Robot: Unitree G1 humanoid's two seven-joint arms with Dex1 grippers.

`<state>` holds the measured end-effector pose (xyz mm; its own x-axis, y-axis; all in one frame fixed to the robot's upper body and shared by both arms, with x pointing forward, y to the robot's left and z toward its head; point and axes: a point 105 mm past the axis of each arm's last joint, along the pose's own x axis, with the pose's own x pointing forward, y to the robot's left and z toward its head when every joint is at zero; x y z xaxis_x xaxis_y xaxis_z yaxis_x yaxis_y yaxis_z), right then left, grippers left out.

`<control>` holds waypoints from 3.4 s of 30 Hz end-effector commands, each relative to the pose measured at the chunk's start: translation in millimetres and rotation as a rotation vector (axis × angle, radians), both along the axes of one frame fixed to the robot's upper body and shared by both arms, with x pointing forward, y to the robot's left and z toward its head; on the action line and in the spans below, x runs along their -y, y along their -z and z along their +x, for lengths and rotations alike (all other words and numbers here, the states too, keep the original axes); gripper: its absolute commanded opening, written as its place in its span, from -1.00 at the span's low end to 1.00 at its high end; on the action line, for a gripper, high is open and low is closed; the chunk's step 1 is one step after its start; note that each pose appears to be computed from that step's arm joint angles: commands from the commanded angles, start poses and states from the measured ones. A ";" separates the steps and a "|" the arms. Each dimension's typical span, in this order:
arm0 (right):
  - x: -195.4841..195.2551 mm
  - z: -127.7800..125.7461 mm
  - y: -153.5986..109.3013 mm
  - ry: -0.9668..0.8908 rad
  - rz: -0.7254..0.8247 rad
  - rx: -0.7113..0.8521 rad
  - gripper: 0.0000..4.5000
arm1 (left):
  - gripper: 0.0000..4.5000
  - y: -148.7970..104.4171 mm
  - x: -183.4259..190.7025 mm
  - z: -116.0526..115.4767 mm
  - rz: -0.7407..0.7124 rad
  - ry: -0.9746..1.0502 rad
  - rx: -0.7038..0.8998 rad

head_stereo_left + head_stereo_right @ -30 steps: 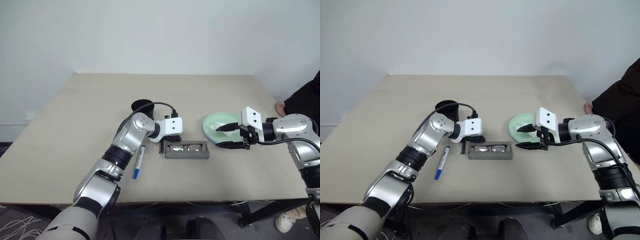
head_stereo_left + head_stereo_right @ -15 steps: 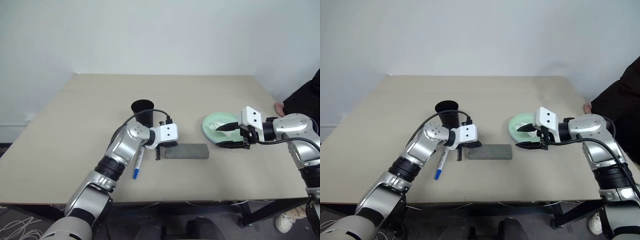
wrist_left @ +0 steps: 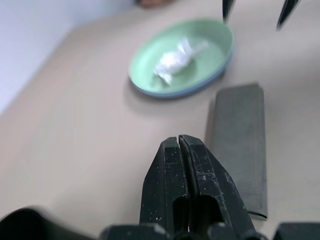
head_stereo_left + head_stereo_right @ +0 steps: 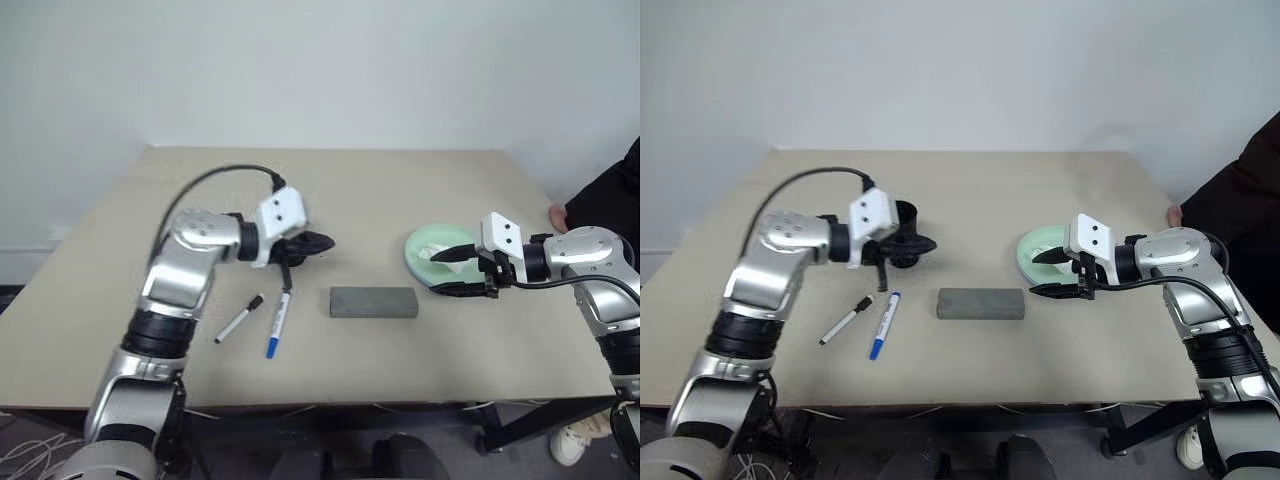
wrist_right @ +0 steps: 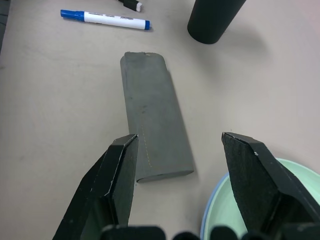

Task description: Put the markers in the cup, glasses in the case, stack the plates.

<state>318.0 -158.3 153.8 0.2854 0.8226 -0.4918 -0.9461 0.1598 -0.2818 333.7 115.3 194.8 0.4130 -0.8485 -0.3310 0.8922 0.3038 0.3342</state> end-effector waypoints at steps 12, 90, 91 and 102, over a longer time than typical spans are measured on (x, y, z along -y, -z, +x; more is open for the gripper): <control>-9.1 3.5 -13.7 -0.039 0.027 0.043 0.28 | -0.61 26.6 -38.4 -31.8 -0.132 -0.384 -0.254; -24.0 10.6 -17.3 -0.064 0.062 0.065 0.28 | -0.95 -37.9 -24.8 68.7 -0.474 -0.562 0.147; -24.1 10.7 -17.2 -0.064 0.062 0.065 0.28 | -0.95 -40.3 -29.5 75.6 -0.494 -0.601 0.180; -27.3 11.3 -17.2 -0.072 0.071 0.062 0.28 | -0.95 -28.8 -61.9 122.6 -0.626 -0.892 0.371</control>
<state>326.7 -132.9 155.5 0.2380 0.8670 -0.4378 -0.9523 0.1195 -0.2809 454.5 177.6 206.2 0.9494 -0.2010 0.2413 0.1837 0.9786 0.0923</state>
